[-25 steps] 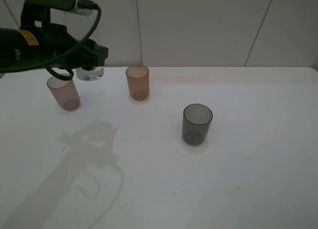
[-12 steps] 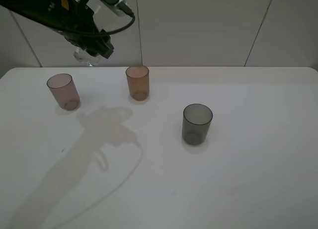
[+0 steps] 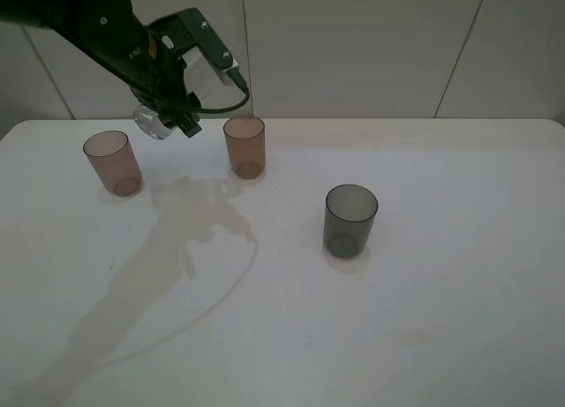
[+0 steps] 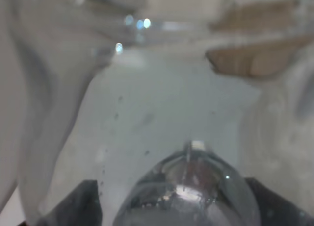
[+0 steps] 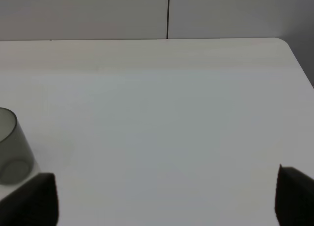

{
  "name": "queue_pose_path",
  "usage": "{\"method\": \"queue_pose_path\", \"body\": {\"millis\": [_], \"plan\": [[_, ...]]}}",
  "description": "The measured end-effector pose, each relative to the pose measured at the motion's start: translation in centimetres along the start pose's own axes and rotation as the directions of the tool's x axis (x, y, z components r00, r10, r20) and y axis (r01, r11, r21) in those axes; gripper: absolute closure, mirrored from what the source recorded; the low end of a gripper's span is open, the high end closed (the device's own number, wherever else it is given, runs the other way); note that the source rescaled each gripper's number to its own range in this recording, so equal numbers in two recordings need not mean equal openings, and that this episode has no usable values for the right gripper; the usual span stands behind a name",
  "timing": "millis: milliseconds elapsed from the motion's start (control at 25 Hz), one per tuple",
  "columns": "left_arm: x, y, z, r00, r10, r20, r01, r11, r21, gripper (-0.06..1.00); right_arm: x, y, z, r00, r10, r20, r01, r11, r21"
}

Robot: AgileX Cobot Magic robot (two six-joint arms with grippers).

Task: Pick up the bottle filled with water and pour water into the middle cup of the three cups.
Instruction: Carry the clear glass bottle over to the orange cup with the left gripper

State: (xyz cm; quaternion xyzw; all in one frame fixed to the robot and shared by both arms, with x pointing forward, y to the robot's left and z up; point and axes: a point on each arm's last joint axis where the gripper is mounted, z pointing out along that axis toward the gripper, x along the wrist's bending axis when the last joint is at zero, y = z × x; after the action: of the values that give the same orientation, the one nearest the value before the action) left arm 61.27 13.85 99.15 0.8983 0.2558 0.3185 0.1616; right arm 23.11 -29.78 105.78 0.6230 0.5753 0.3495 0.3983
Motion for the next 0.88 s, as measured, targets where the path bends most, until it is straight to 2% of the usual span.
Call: {"method": "queue_pose_path", "body": {"millis": [240,560,880], "plan": [[-0.3,-0.1,1.6,0.994,0.112,-0.015,-0.111,0.993,0.029,0.91,0.0,0.0,0.0,1.0,0.0,0.0,0.0,1.0,0.0],[-1.0,-0.2,2.5,0.965,0.26,-0.006,-0.259,0.962,0.083,0.91,0.0,0.0,0.0,1.0,0.0,0.0,0.0,1.0,0.0],[-1.0,-0.9,3.5,0.949,0.315,0.012,-0.312,0.934,0.177,0.91,0.0,0.0,0.0,1.0,0.0,0.0,0.0,1.0,0.0]]}}
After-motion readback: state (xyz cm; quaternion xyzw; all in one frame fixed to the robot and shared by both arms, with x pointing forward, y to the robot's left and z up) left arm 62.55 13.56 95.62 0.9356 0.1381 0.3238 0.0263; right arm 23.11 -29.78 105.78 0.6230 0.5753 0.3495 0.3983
